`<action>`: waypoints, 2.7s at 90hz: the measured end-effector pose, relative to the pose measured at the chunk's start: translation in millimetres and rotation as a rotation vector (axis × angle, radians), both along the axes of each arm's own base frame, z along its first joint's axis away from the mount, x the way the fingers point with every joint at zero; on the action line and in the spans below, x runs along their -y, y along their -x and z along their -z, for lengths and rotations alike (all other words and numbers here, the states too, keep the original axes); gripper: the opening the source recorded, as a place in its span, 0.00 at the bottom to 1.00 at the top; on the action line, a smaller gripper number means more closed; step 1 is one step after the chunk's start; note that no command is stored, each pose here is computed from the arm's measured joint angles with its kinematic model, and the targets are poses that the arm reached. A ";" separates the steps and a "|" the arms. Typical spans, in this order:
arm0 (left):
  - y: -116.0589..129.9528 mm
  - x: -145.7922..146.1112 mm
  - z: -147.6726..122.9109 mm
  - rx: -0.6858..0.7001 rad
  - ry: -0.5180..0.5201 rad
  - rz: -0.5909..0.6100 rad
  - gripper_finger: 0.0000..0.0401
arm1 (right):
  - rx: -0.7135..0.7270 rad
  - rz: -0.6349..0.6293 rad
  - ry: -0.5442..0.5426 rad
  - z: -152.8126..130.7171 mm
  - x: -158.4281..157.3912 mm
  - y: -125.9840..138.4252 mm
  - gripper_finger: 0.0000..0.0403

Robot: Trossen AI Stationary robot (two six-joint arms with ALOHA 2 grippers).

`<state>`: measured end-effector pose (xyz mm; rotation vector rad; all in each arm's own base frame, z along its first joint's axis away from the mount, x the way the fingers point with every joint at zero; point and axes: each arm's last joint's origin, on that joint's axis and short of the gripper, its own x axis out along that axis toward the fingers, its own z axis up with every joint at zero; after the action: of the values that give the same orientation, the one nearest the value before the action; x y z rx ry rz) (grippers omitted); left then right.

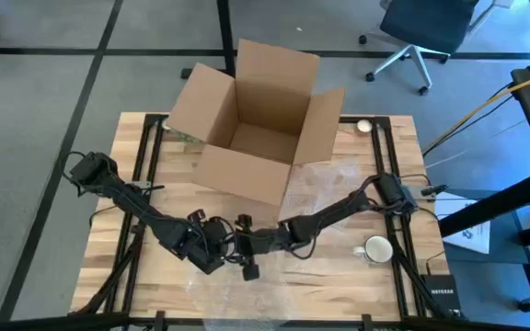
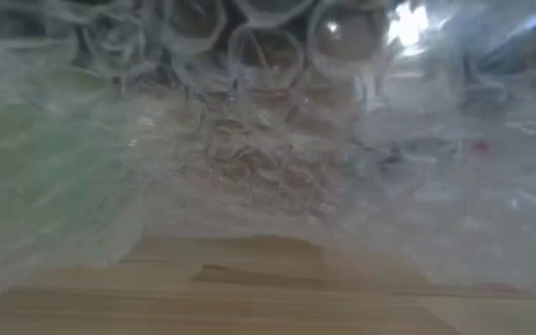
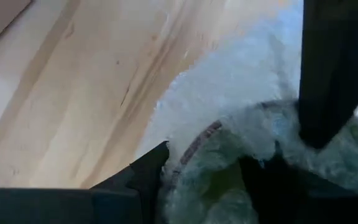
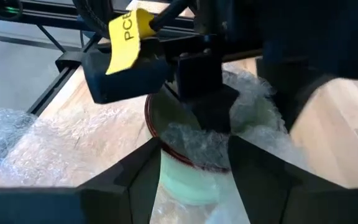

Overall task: Wrap mug
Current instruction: Wrap the green mug with bubble wrap

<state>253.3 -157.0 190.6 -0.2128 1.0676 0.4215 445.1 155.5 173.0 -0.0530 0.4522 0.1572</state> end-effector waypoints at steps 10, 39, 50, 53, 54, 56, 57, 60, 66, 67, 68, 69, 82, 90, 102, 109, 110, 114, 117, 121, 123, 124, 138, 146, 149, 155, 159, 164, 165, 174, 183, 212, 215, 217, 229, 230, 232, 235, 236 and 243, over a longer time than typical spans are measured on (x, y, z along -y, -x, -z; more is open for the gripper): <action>-0.3 0.5 0.4 -0.003 0.010 0.003 0.42 | -0.012 -0.008 0.000 -11.7 1.1 4.8 0.43; -0.6 4.4 -22.1 -0.032 0.029 0.019 0.42 | -0.024 -0.006 0.000 -12.5 1.5 5.6 0.43; -0.9 4.5 -39.0 -0.045 0.020 0.018 0.42 | -0.034 -0.004 0.002 -8.2 1.6 4.8 0.43; -1.0 4.5 -43.2 -0.050 0.015 0.017 0.42 | -0.032 -0.004 0.001 -8.5 1.6 4.6 0.43; -1.1 4.6 -44.6 -0.050 0.014 0.017 0.42 | -0.032 -0.004 0.001 -8.5 1.6 4.6 0.43; -1.4 4.8 -47.3 -0.048 0.013 0.017 0.42 | -0.032 -0.003 0.001 -8.5 1.6 4.6 0.43; -1.6 4.9 -48.7 -0.047 0.014 0.017 0.42 | -0.032 -0.003 0.002 -8.5 1.6 4.6 0.43; -2.2 5.2 -51.9 -0.041 0.015 0.017 0.42 | -0.032 -0.003 0.001 -8.5 1.6 4.6 0.43; -3.4 5.6 -55.4 -0.030 0.015 0.017 0.42 | -0.033 -0.003 0.002 -8.4 1.6 4.7 0.43; -3.6 5.6 -55.9 -0.028 0.015 0.017 0.42 | -0.033 -0.003 0.002 -8.4 1.6 4.7 0.43; -3.8 5.7 -56.4 -0.025 0.015 0.017 0.42 | -0.033 -0.004 0.002 -8.4 1.6 4.7 0.43; -4.0 5.8 -56.7 -0.023 0.015 0.016 0.42 | -0.032 -0.004 0.002 -8.5 1.6 4.6 0.43; -5.8 5.0 -58.4 0.026 -0.026 -0.006 0.42 | -0.033 -0.004 0.002 -8.5 1.6 4.6 0.43; -7.2 5.1 -53.5 0.053 -0.026 -0.014 0.42 | -0.033 -0.004 0.002 -8.5 1.6 4.6 0.43; -9.3 7.6 -39.2 0.074 0.023 0.007 0.42 | -0.036 -0.005 0.003 -8.1 1.3 4.8 0.43; -6.8 6.8 -31.7 0.059 0.048 0.000 0.42 | -0.035 -0.004 0.003 -8.2 1.4 4.8 0.43; -6.3 6.7 -30.6 0.053 0.052 -0.001 0.42 | -0.036 -0.004 0.003 -8.1 1.5 4.7 0.43; -3.8 6.5 -25.1 0.040 0.051 -0.011 0.42 | -0.041 -0.003 0.005 -7.7 1.7 5.0 0.43; -1.7 6.5 -21.5 0.028 0.050 -0.012 0.42 | -0.044 -0.004 0.006 -7.4 1.8 5.1 0.43; 0.0 5.4 -18.2 0.018 0.045 -0.016 0.42 | -0.045 -0.003 0.007 -7.1 1.8 5.1 0.43; 0.6 5.2 -16.7 0.017 0.045 -0.016 0.42 | -0.046 -0.003 0.007 -7.1 1.8 5.1 0.43; 0.8 5.1 -16.0 0.016 0.046 -0.017 0.42 | -0.046 -0.003 0.007 -7.1 1.8 5.1 0.43; 3.0 3.6 -5.0 0.025 0.061 -0.029 0.42 | -0.046 -0.003 0.008 -7.0 1.8 5.2 0.43; 2.2 3.2 -1.3 0.037 0.072 -0.024 0.42 | -0.037 -0.005 0.004 -7.8 0.7 5.1 0.43; 1.8 2.5 -0.8 0.038 0.074 -0.024 0.42 | -0.033 -0.009 0.001 -8.5 -1.4 5.7 0.43; 1.5 2.2 -0.8 0.039 0.075 -0.025 0.42 | -0.021 -0.015 -0.002 -13.1 -4.1 7.3 0.43; 1.3 2.0 -0.8 0.039 0.075 -0.025 0.42 | -0.005 -0.021 -0.008 -18.7 -5.8 8.8 0.43; 1.4 2.1 -0.8 0.037 0.073 -0.020 0.42 | 0.014 -0.025 -0.015 -24.9 -7.3 10.2 0.43; 1.4 2.1 -0.9 0.038 0.073 -0.020 0.42 | 0.020 -0.025 -0.017 -25.7 -7.4 10.0 0.43; 1.3 2.0 -0.9 0.038 0.073 -0.021 0.42 | 0.065 -0.034 -0.032 -29.9 -13.2 10.1 0.43; 1.5 2.2 -0.9 0.036 0.075 -0.019 0.42 | 0.138 -0.009 -0.046 -22.5 -15.6 2.6 0.43; 1.0 3.1 -4.3 0.030 0.097 -0.010 0.42 | 0.106 0.018 -0.039 19.1 -14.6 -7.8 0.43; 0.3 3.7 -6.2 0.034 0.099 -0.006 0.42 | 0.106 0.018 -0.040 19.5 -14.8 -7.9 0.43; 0.3 3.7 -8.7 0.040 0.102 -0.004 0.42 | 0.101 0.017 -0.038 19.9 -15.0 -7.7 0.43; 0.7 3.7 -22.3 0.052 0.108 0.020 0.42 | 0.100 0.015 -0.029 20.2 -15.2 -7.5 0.43; 0.9 3.6 -23.6 0.052 0.109 0.020 0.42 | 0.101 0.016 -0.028 20.1 -15.2 -7.5 0.43; 1.5 3.3 -26.1 0.054 0.112 0.021 0.42 | 0.102 0.017 -0.026 20.0 -15.0 -7.6 0.43; 2.3 2.7 -30.8 0.060 0.116 0.022 0.42 | 0.102 0.019 -0.023 20.1 -15.0 -7.5 0.43; 2.5 2.6 -32.7 0.061 0.118 0.022 0.42 | 0.102 0.018 -0.022 20.2 -15.0 -7.5 0.43; 5.0 1.1 -44.0 0.066 0.125 0.023 0.42 | 0.101 0.025 -0.019 20.2 -14.6 -7.5 0.43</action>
<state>248.3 -158.1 234.6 -0.3227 1.0314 0.3256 452.6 170.1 152.8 -0.0367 0.3505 0.1333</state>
